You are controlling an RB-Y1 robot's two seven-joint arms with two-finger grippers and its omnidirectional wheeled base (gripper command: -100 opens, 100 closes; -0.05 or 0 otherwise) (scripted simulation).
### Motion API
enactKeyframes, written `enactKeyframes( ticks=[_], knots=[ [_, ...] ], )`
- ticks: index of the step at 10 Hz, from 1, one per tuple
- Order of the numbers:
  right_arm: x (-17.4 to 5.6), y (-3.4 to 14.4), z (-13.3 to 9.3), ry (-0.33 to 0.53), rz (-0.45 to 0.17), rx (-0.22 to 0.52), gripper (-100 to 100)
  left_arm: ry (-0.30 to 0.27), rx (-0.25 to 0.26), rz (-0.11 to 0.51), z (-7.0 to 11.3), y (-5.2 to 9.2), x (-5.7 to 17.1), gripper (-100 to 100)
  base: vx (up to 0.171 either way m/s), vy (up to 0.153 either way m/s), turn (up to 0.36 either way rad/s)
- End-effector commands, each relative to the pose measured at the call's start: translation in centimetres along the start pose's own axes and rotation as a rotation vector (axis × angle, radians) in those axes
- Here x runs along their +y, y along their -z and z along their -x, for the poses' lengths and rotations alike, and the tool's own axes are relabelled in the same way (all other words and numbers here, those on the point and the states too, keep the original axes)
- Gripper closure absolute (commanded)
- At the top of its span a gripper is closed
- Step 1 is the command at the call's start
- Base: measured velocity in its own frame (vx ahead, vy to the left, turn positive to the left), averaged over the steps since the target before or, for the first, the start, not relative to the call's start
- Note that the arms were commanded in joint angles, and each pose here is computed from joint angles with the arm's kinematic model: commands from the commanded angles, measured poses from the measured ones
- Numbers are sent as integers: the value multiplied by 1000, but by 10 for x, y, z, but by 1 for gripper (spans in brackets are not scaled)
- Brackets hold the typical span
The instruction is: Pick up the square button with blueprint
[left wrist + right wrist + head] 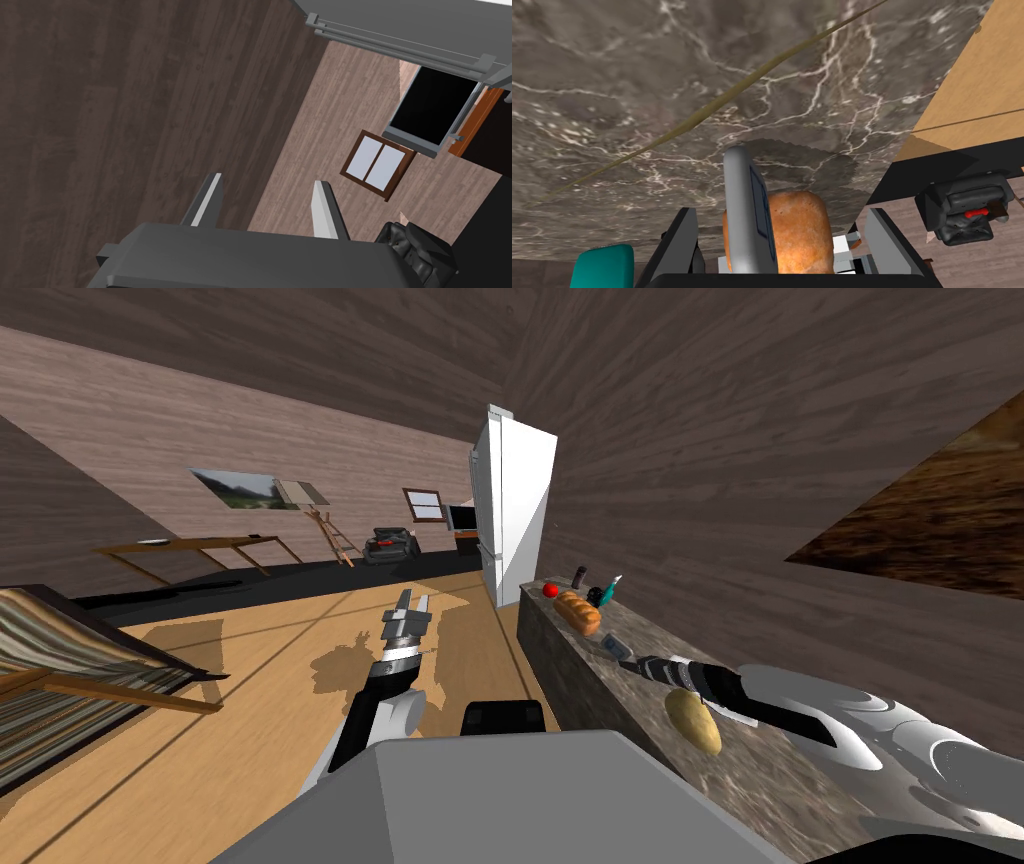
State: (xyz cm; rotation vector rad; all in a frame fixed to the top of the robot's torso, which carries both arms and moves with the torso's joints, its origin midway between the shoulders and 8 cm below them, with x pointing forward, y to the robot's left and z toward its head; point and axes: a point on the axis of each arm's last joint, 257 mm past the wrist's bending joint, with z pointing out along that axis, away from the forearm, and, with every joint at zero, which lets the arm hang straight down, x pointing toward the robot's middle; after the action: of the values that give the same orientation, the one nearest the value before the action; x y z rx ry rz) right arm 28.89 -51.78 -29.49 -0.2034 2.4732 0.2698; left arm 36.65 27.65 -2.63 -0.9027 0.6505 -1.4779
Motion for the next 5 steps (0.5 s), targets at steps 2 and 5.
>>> enactKeyframes(
  ticks=[2,5],
  knots=[
    [-17,13,-7,49,-24,70,-100,0,0,0,0,0,0,0,11,23,93],
    [-40,35,-16,112,-59,167,-100,0,0,0,0,0,0,0,12,25,171]
  ],
)
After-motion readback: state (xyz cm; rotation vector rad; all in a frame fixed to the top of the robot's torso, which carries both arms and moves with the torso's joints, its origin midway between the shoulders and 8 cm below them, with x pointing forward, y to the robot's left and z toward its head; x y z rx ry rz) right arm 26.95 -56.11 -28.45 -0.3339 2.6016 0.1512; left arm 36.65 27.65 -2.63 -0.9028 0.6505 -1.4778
